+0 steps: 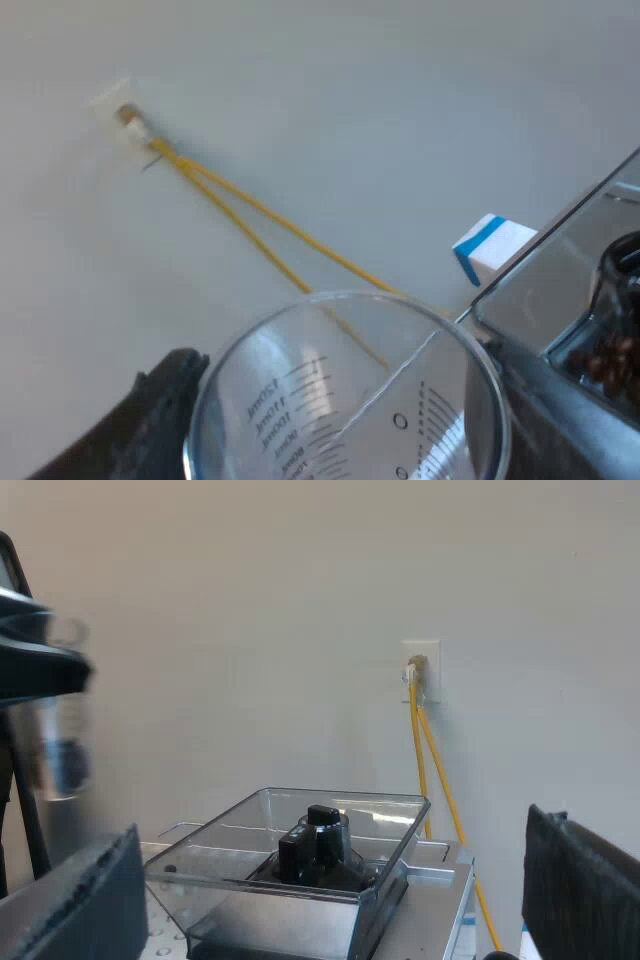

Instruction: Pour the beans into the coffee machine

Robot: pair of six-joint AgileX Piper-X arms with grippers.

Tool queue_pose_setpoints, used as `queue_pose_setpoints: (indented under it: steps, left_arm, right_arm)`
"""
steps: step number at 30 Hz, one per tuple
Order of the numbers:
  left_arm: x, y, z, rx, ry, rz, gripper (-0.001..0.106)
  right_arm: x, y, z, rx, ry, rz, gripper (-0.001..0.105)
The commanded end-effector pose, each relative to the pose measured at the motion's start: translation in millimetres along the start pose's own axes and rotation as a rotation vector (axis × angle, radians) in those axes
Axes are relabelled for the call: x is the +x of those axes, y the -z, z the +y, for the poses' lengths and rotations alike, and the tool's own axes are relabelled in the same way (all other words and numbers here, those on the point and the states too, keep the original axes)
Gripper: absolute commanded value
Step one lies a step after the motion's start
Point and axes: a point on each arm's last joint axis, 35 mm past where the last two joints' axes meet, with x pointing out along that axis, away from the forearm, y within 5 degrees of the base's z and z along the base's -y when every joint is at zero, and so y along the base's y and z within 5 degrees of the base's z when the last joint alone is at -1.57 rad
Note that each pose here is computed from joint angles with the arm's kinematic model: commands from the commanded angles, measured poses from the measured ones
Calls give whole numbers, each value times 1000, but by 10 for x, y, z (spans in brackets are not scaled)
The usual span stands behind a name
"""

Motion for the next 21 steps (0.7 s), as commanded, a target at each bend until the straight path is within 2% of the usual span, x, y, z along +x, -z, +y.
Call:
queue_pose_setpoints:
  steps: [1,5,6,11,12,15,16,17,18,20,21]
  left_arm:
    - [126,-100,-92,73,-20,-10,0]
    - [233,-117,-152,122,-37,5,0]
    - [359,-124,-251,222,-34,17,0]
    - [456,-110,-418,425,6,19,0]
    - [462,-109,-430,443,10,19,0]
    - [469,-116,-484,583,23,12,0]
    - [469,-118,-489,611,25,11,0]
    - [467,-119,-490,679,25,9,0]
    - [467,-119,-490,702,25,9,0]
    - [467,-126,-488,801,22,3,0]
    - [467,-125,-488,819,22,3,0]
  right_arm:
    - [-11,-18,-18,-11,7,-4,78]
    - [-11,-18,-18,-11,7,-4,78]
    - [-11,-18,-18,-11,7,-4,78]
    - [-11,-18,-18,-11,7,-4,78]
    - [-11,-18,-18,-11,7,-4,78]
    - [-11,-18,-18,-11,7,-4,78]
    - [-11,-18,-18,-11,7,-4,78]
    - [-11,-18,-18,-11,7,-4,78]
    - [-11,-18,-18,-11,7,-4,78]
    - [-11,-18,-18,-11,7,-4,78]
    - [-11,-18,-18,-11,7,-4,78]
